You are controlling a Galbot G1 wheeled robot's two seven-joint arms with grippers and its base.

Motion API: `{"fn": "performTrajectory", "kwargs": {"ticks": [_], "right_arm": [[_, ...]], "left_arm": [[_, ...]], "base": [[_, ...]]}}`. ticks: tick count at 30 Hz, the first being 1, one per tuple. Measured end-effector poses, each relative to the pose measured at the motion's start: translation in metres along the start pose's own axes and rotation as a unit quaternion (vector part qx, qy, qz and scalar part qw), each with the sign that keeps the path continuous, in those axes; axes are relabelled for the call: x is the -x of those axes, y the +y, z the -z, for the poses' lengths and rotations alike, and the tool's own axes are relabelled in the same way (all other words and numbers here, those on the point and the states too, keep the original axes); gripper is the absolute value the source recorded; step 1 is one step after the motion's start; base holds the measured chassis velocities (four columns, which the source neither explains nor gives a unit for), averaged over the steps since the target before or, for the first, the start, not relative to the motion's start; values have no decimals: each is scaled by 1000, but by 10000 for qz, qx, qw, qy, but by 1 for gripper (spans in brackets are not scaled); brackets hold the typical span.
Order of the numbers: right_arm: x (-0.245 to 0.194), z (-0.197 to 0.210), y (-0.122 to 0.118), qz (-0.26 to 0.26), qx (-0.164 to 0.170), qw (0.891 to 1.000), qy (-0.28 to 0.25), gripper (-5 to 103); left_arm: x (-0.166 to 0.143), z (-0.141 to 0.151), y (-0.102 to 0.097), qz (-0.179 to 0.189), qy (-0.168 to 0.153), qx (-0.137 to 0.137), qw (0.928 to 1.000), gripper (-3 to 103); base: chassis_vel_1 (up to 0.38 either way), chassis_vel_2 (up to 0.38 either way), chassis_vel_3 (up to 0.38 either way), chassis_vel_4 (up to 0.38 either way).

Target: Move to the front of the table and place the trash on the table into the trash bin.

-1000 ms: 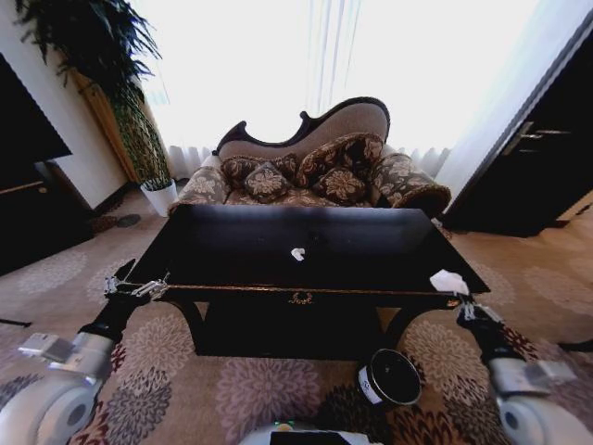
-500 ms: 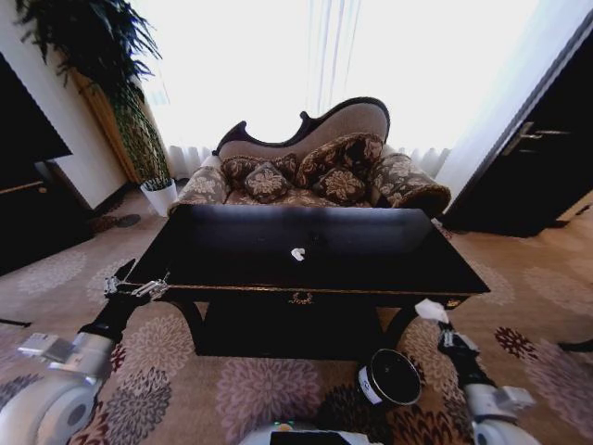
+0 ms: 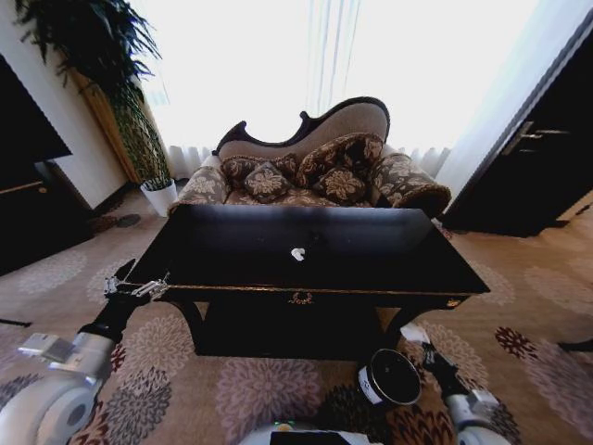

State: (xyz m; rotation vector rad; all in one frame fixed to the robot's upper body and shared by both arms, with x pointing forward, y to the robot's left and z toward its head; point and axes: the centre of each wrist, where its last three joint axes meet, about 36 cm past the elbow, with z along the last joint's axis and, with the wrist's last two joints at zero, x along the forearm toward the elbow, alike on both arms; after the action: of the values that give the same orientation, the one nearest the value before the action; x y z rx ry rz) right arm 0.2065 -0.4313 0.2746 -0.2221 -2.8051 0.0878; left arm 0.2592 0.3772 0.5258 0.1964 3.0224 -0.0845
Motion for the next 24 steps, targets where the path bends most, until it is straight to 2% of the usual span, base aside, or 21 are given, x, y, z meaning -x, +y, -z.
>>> {"fn": "performTrajectory", "kwargs": {"ticks": [6,10,15,19,24], "right_arm": [[12,-11,-12,-21,-465,9975,530,0],[27,-17,-19,67,-805,9916,1012,0],[38,-20,-25,142,-1025,9856,1334,0],[52,-23,-33,176,-1253,9781,1655,0],[70,-36,-36,284,-1632,9629,2128,0]], "left_arm": [[0,0,0,0,0,0,10000,100],[0,0,0,0,0,0,10000,100],[0,0,0,0,0,0,10000,100],[0,0,0,0,0,0,10000,100],[0,0,0,0,0,0,10000,100]], "base": [[0,0,0,0],[0,0,0,0],[0,0,0,0],[0,0,0,0],[0,0,0,0]]}}
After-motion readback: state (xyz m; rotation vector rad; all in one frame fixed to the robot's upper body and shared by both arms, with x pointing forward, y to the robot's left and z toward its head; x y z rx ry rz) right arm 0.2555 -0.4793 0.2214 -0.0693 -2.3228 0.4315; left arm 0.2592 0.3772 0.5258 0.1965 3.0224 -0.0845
